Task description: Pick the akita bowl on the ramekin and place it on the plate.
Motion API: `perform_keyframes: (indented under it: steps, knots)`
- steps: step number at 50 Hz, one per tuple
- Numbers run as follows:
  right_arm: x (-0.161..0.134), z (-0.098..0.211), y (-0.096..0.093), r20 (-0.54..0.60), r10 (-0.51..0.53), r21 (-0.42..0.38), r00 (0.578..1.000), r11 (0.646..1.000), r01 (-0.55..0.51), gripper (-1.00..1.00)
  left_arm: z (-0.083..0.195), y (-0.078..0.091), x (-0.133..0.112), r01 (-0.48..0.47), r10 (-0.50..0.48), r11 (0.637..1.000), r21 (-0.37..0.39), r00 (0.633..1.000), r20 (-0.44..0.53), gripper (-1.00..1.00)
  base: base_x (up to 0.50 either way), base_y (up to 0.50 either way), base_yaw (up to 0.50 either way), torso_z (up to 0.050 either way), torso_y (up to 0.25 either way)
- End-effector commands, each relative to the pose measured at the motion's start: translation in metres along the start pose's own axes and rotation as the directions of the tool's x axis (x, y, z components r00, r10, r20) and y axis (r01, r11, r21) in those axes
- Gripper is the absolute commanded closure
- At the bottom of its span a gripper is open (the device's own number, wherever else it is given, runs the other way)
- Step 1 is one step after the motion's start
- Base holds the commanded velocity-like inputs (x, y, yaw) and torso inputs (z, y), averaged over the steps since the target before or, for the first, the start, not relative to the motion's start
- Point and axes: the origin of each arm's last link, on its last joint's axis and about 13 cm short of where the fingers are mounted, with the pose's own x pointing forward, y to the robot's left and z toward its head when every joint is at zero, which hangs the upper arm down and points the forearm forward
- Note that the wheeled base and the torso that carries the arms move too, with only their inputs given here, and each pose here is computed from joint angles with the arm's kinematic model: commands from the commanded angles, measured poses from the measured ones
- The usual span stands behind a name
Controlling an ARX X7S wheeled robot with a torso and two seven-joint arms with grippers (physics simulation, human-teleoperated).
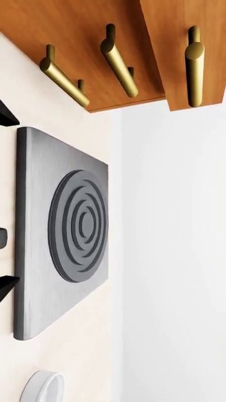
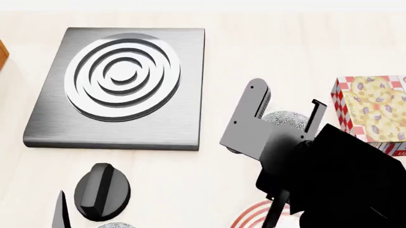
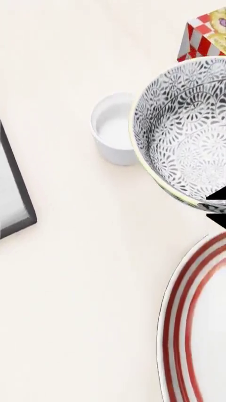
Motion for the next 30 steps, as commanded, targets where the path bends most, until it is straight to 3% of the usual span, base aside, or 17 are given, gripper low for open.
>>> perform_keyframes:
  steps: [1, 14, 30]
  knots:
    - [-0.012, -0.007, 0.018, -0.012, 0.049, -0.056, 0.999, 0.997, -0.05, 1.0, 0.003, 0.002, -0.002, 0.014, -0.013, 0.999, -0.046, 0.999, 0.032, -1.0, 0.0, 0.0, 0.0, 0.0, 0.0]
    - [-0.017, -0.027, 0.049, -0.029, 0.119, -0.066, 0.992, 0.99, -0.121, 1.0, 0.002, 0.002, -0.002, 0.017, -0.015, 0.999, -0.047, 0.999, 0.029, -1.0, 0.0, 0.0, 0.0, 0.0, 0.001]
    - [-0.009, -0.037, 0.072, -0.029, 0.173, -0.077, 0.985, 0.982, -0.174, 1.0, 0.002, 0.002, -0.001, 0.015, -0.013, 0.999, -0.049, 0.999, 0.03, -1.0, 0.0, 0.0, 0.0, 0.0, 0.0]
